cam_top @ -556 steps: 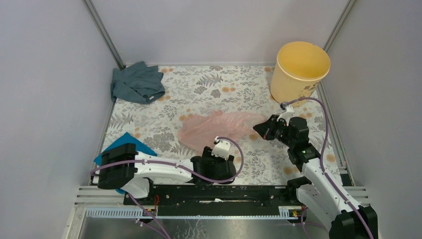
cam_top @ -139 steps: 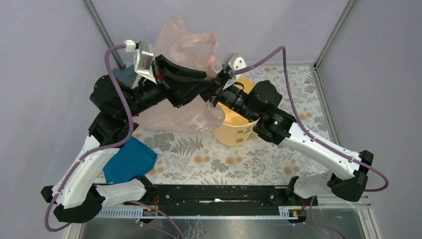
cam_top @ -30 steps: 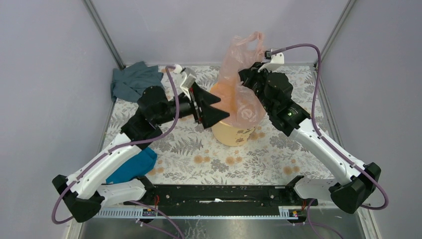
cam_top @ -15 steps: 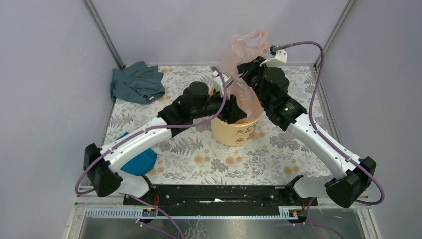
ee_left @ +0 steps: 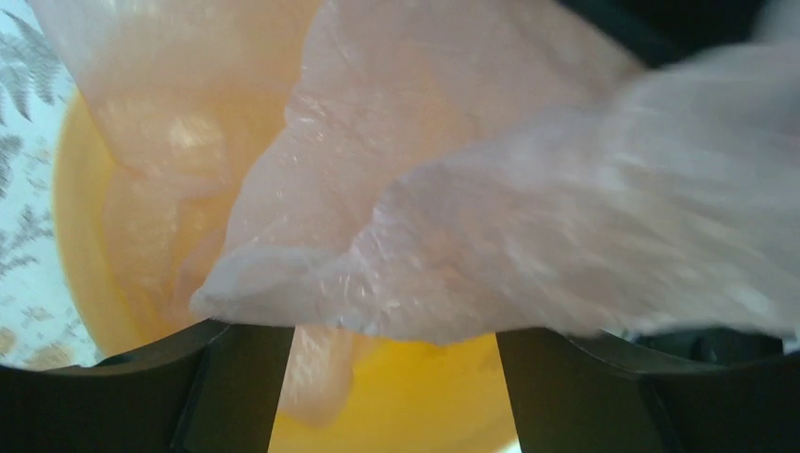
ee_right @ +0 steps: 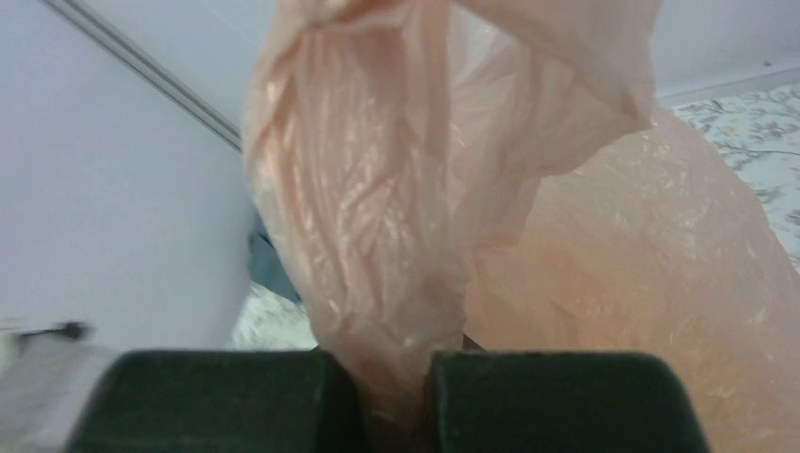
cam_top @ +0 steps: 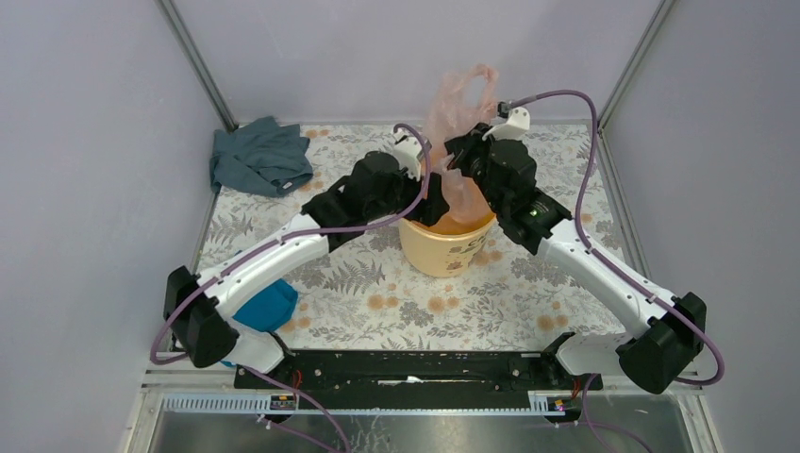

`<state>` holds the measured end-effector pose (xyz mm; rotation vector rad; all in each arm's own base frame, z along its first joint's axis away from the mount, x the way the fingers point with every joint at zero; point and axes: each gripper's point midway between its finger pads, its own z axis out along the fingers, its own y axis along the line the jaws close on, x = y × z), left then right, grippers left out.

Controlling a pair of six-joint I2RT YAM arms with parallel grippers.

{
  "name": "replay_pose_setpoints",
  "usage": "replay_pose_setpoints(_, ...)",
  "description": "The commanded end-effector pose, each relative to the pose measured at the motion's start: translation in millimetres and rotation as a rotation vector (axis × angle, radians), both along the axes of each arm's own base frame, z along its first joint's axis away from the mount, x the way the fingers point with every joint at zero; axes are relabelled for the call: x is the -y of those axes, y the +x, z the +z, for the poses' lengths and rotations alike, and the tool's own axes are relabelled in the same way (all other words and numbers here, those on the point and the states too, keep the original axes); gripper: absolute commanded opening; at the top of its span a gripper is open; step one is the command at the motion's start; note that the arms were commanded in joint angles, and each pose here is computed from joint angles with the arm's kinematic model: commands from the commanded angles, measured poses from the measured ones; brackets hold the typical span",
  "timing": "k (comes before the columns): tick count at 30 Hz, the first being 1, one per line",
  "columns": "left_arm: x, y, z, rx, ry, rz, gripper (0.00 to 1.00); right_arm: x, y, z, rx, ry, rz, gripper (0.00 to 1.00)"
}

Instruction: Put the trash bags into the trash bin

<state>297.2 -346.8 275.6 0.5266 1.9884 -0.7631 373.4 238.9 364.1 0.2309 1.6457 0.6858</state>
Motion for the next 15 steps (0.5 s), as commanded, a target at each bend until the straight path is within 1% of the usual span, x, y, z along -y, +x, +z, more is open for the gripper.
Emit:
replay_pose_setpoints(1, -10.5, -41.5, 48.4, 0.098, -0.136, -0.140, 0.83, 1.5, -7.3, -9.3, 0.056, -0.111, 0.057, 0.00)
replay_pose_setpoints(3, -20.4, -58.8, 58.0, 0.129, -0.163, -0.180, 0.89, 4.6, -14.0, -16.5, 0.052, -0.182, 0.083, 0.00)
replay_pose_setpoints(5, -36.3, -68.1, 65.8, 0.156, -0.165, -0.165, 0.93, 12.7, -22.8, -22.1, 0.051, -0.252, 0.096, 0.00)
replay_pose_setpoints(6, -66.4, -66.2, 76.9, 0.180, -0.138, -0.054, 0.98, 25.8, -33.4, -20.9, 0.068, -0.320, 0.091, 0.00)
replay_pose_setpoints(8, -87.1, -62.4, 87.9, 0.197, -0.129, 0.028, 0.99, 28.3, -40.0, -22.0, 0.074, -0.359, 0.116, 0.00)
replay_pose_setpoints(10, -96.7, -62.7, 98.7, 0.209, -0.150, 0.055, 0.99, 14.8, -45.4, -25.4, 0.078, -0.367, 0.202, 0.00)
replay_pose_setpoints(12, -98.7, -61.9, 108.7, 0.204, -0.190, 0.074, 0.99, -9.8, -51.6, -35.5, 0.067, -0.359, 0.338, 0.00)
replay_pose_setpoints(15, -93.8, -57.5, 120.4, 0.163, -0.260, 0.099, 0.99, -41.9, -56.2, -53.9, 0.009, -0.314, 0.490, 0.00)
